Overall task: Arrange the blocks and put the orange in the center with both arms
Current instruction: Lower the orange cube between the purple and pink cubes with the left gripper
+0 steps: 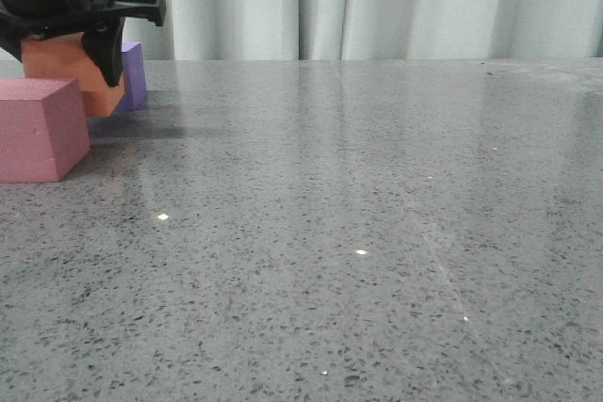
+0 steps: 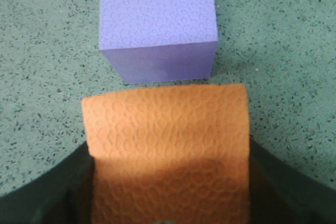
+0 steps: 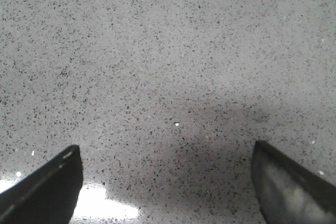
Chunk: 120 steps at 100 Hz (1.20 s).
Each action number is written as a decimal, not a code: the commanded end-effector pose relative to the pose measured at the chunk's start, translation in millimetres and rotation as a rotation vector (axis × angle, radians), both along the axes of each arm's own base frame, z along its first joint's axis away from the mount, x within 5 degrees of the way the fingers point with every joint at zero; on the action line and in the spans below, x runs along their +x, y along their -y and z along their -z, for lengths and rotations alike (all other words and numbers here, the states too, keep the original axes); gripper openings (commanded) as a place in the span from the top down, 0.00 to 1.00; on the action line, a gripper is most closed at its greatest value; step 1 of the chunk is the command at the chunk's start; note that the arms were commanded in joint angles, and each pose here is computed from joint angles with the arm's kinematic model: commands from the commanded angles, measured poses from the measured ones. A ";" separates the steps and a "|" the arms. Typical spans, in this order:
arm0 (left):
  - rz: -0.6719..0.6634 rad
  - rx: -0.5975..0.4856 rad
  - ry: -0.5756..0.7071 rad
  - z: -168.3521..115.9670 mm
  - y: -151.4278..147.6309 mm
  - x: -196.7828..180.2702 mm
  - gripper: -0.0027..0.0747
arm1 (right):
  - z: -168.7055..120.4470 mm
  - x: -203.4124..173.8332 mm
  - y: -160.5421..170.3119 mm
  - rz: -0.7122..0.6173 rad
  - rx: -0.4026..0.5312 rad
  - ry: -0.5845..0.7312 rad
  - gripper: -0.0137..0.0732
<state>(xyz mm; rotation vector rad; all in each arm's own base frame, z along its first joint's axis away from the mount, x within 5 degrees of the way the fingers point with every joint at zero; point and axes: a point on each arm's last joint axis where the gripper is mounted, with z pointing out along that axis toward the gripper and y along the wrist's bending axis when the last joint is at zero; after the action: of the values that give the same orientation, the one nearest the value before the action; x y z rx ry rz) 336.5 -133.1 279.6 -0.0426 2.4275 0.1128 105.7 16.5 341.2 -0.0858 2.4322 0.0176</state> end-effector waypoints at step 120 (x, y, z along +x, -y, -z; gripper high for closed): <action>0.046 0.004 0.050 -5.3 1.8 7.9 0.99 | -10.1 2.6 0.7 -0.003 -0.001 0.072 0.11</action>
<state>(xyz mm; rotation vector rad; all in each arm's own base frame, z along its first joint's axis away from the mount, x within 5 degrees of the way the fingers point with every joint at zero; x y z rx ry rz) 345.1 -136.2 262.3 0.0079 2.4530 0.1301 105.6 16.5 341.2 -0.0858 2.4326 0.0174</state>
